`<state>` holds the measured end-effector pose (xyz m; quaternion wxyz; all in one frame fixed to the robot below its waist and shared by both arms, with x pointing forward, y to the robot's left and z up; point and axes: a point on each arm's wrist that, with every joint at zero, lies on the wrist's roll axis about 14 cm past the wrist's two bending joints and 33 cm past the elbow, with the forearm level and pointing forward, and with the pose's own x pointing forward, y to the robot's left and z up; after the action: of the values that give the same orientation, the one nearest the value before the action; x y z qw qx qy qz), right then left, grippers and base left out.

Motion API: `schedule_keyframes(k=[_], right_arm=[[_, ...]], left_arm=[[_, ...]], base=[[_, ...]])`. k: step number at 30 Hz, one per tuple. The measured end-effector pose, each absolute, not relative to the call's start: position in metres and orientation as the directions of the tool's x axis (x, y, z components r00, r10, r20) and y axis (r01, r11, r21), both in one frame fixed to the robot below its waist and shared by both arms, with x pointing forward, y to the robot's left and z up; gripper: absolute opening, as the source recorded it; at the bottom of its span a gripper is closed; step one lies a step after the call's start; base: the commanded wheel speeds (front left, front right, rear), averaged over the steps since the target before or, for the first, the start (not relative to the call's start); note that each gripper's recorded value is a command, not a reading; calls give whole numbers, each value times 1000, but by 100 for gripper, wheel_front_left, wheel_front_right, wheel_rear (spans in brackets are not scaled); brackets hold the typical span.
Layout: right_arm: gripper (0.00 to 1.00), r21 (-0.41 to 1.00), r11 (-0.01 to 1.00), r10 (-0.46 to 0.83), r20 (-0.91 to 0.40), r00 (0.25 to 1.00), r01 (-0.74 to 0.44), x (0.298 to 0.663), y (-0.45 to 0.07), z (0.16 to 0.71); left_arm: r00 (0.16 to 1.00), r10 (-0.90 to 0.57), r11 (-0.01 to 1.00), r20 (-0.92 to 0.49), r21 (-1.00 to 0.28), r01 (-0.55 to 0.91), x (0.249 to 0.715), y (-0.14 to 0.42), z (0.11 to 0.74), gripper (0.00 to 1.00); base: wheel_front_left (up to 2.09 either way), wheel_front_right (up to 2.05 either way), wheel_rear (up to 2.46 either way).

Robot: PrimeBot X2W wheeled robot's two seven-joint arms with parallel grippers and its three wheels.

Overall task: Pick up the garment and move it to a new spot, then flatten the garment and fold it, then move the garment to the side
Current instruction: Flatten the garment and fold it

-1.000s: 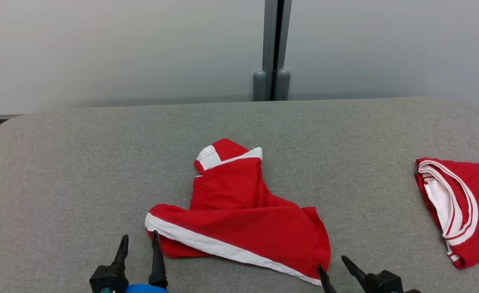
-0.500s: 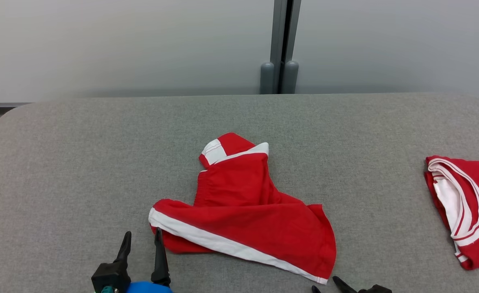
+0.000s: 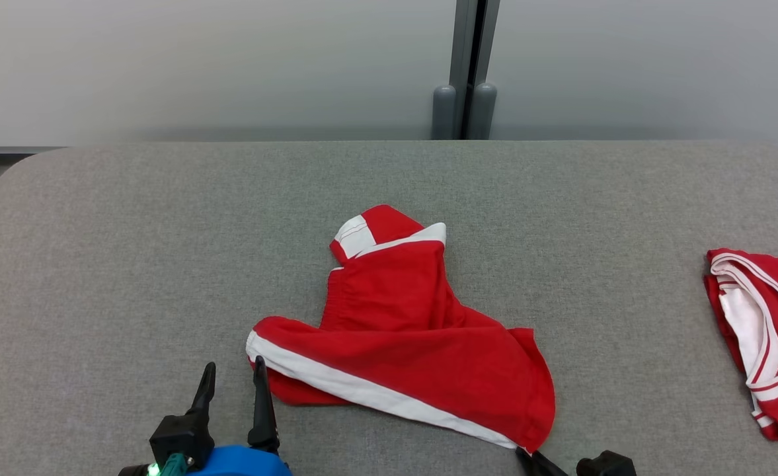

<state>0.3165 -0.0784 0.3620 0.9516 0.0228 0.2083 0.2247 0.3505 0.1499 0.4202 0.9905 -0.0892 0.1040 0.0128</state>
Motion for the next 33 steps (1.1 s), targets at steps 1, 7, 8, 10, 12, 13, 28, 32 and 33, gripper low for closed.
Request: schedule_keyframes(k=[1, 7, 8, 10, 12, 13, 28, 32, 33], right_arm=[[0, 136, 901, 432, -385, 815, -413, 318, -80, 362], [0, 87, 937, 345, -368, 864, -337, 333, -119, 370], [0, 79, 941, 335, -364, 869, -330, 335, -123, 371], [0, 65, 947, 316, -355, 880, -314, 341, -131, 375], [0, 58, 952, 301, -350, 887, -300, 344, -137, 377], [0, 54, 954, 294, -349, 890, -294, 345, -140, 377], [0, 4, 962, 259, -342, 903, -274, 352, -156, 382], [0, 1, 961, 261, -341, 903, -277, 351, -155, 383], [0, 1, 961, 261, -341, 903, -277, 350, -155, 383]], left_arm=[[978, 8, 984, -208, -174, -45, 350, 150, 420, 100], [974, -81, 971, -213, -238, 29, 347, 133, 417, 100], [970, -102, 966, -221, -255, 44, 345, 129, 414, 100], [963, -138, 957, -233, -283, 69, 341, 123, 409, 100], [954, -167, 951, -247, -294, 90, 337, 119, 404, 100], [951, -185, 946, -250, -306, 104, 335, 116, 402, 100], [911, -330, 900, -249, -376, 223, 323, 85, 400, 100], [907, -347, 893, -238, -378, 242, 324, 84, 404, 100], [907, -349, 892, -236, -382, 244, 324, 84, 405, 100]], base=[[0, 0, 0], [0, 0, 0], [0, 0, 0], [0, 0, 0], [0, 0, 0], [0, 0, 0], [0, 0, 0], [0, 0, 0], [0, 0, 0]])
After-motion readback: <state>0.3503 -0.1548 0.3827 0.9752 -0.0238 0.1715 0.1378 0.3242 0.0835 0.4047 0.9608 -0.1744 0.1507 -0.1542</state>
